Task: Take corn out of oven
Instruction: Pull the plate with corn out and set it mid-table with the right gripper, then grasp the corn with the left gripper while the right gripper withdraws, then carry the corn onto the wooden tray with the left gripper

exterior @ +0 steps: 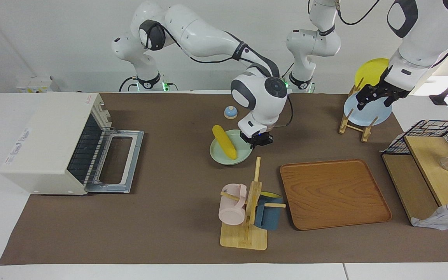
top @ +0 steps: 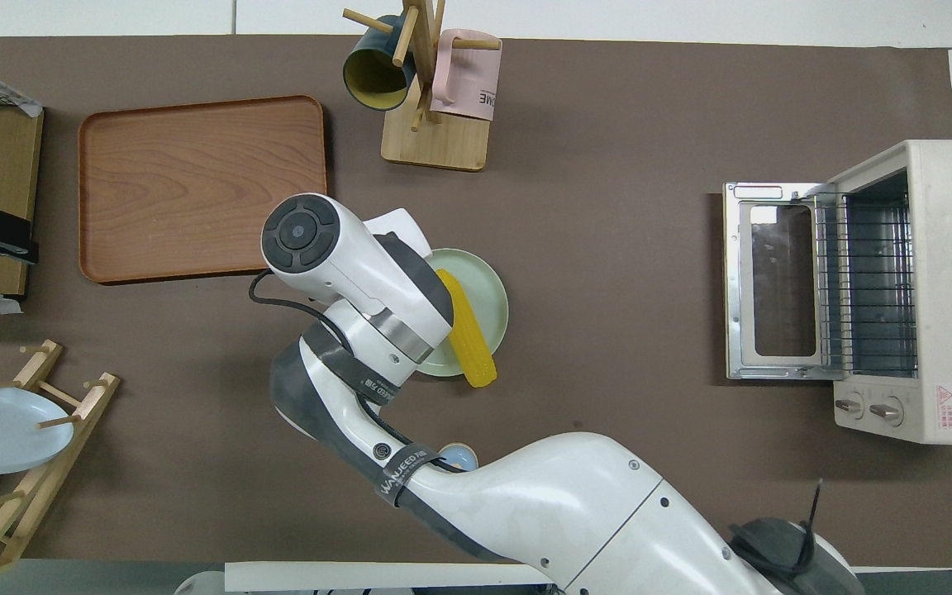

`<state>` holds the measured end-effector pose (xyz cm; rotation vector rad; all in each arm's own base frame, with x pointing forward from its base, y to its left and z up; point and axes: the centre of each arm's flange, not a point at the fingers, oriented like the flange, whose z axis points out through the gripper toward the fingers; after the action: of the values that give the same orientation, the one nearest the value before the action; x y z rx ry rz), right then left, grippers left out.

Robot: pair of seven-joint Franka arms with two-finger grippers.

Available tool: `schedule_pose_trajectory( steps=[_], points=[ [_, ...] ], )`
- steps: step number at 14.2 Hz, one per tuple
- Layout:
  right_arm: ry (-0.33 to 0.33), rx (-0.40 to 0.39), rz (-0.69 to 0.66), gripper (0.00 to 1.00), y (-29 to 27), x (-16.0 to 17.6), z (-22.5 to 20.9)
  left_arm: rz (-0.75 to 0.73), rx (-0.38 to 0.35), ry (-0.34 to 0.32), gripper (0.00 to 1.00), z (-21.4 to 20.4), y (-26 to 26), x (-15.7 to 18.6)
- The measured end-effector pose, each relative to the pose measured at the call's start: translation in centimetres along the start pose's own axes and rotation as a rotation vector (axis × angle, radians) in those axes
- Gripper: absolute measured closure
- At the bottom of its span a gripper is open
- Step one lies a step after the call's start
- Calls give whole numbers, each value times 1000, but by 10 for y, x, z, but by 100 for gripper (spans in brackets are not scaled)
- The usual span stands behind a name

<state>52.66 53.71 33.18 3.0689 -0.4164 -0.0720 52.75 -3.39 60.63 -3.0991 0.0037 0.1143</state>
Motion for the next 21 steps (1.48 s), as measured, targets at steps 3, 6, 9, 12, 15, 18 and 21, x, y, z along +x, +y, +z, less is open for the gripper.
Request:
schedule_pose_trajectory(
  steps=[3,6,9,12,15,18,21],
  points=[
    [-8,66,40,70,-9,-1,-4,-88,-8,37,0,4,13,2],
    [39,147,58,54,5,25,-65,-117,-21,73,0,45,53,1],
    [30,100,-26,56,94,80,-132,-130,-42,120,0,105,136,-8],
    [-15,-8,-109,85,210,122,-119,-181,-58,159,0,187,270,-36],
    [-8,-66,-173,99,303,147,-57,-215,-74,196,0,257,362,-60],
    [-10,-64,-213,99,367,152,-1,-206,-53,192,0,280,390,-68],
    [-16,-86,-233,99,404,157,23,-206,-50,193,35,282,392,-66]
  ],
)
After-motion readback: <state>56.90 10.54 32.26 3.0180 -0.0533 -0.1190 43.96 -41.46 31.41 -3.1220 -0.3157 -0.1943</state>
